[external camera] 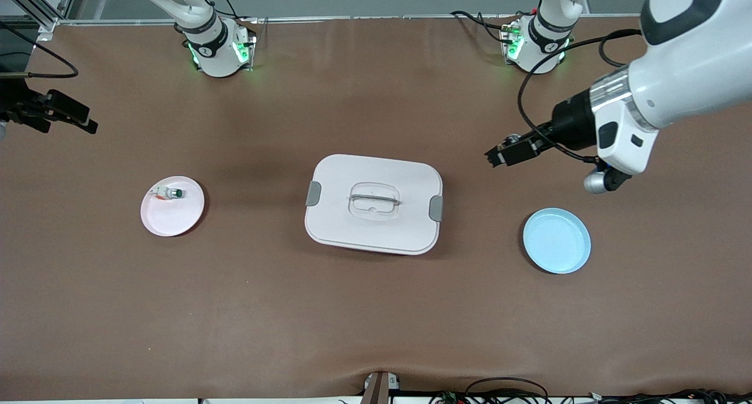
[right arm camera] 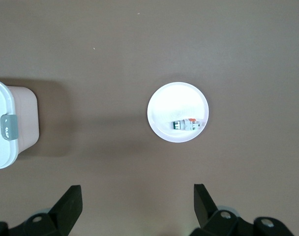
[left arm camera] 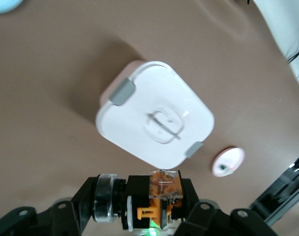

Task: Transfer orange switch to right arm and place
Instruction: 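Lift the switch with the left gripper and carry it over the box, then hold the switch with the left gripper while the right gripper reaches it, then close the right gripper on the switch and open the left gripper, then carry the switch to the white plate while the left gripper withdraws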

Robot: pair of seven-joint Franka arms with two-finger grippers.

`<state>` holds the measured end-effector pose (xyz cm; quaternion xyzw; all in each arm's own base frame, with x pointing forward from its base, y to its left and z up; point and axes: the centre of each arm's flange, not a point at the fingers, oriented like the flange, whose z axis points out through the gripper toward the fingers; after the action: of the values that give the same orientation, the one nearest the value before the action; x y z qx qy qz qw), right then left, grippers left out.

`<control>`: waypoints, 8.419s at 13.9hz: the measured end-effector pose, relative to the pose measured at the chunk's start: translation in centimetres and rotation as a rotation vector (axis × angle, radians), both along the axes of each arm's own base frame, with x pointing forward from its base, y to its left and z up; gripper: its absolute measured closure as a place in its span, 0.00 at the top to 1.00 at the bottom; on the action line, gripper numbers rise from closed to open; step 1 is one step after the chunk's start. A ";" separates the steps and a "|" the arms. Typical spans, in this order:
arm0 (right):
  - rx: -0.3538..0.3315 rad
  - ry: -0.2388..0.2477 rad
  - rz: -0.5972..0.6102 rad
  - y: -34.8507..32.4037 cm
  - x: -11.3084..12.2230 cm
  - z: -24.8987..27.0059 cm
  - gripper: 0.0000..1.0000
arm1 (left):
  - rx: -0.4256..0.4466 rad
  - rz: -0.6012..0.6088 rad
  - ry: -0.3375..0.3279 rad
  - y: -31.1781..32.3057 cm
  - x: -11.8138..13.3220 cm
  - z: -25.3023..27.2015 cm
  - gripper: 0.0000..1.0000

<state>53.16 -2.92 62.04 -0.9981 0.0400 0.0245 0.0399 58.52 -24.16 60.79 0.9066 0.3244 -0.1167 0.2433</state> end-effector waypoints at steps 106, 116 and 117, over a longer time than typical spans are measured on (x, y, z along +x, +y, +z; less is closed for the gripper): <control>0.962 -0.197 0.078 36.8 6.5 -14.9 0.41 | -0.112 0.672 0.218 -22.0 -2.6 -9.1 1.00; 0.791 -0.362 0.470 34.0 8.0 -17.8 0.41 | -0.090 0.707 0.174 -19.3 -0.5 -9.3 1.00; 0.752 -0.341 0.512 33.4 8.1 -18.2 0.41 | -0.087 0.716 0.173 -18.6 0.1 -9.4 1.00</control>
<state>61.24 30.52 43.82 -0.8820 -0.2257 -0.1178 0.3966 58.60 -42.73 51.39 0.7112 0.6353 -0.1142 0.2786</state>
